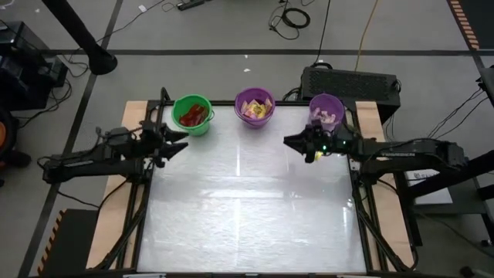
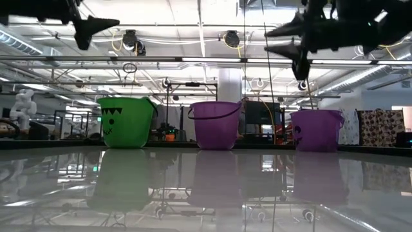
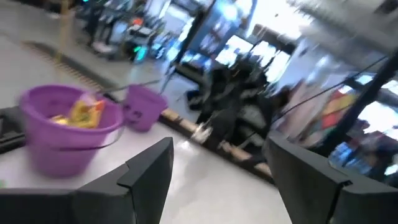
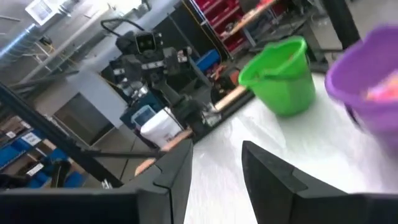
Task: Sort candy by brand, put in halloween buckets
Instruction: Return to Home Position
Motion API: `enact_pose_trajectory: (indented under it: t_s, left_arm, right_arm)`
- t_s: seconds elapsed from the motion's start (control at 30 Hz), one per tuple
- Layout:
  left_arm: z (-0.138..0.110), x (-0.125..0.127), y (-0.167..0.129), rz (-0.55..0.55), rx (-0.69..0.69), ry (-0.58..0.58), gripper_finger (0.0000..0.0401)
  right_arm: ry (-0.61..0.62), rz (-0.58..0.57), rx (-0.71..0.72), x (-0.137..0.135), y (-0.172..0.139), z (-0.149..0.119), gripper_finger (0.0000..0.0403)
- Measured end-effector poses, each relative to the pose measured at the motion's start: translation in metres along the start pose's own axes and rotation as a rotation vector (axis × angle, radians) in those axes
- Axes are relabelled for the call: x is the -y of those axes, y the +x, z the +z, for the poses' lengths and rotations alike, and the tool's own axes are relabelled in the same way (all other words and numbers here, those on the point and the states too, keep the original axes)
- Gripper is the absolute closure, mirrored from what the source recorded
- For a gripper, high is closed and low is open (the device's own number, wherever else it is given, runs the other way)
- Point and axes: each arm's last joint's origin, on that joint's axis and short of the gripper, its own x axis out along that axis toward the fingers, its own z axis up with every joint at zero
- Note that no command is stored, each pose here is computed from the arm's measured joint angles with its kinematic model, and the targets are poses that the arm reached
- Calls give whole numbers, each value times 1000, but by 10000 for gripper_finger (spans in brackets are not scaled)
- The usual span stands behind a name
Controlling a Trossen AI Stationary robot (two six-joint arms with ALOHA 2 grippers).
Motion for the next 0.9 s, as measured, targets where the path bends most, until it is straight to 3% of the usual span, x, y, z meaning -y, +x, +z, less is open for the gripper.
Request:
enact_pose_trajectory:
  t_s: [0.13, 0.37, 0.7, 0.9]
  left_arm:
    - [-27, -11, 7, -75, 21, -18, 139]
    - [-58, -28, 10, -17, -23, -76, 139]
    - [-71, -34, 5, -25, -53, -80, 139]
    - [-69, -34, -10, -20, 9, -100, 139]
  right_arm:
    - [15, -11, -32, 8, -3, -20, 270]
    - [9, 13, -92, 12, -11, -36, 270]
    - [41, 63, 1, 31, -40, -58, 276]
    - [58, 87, 82, 39, -58, -63, 301]
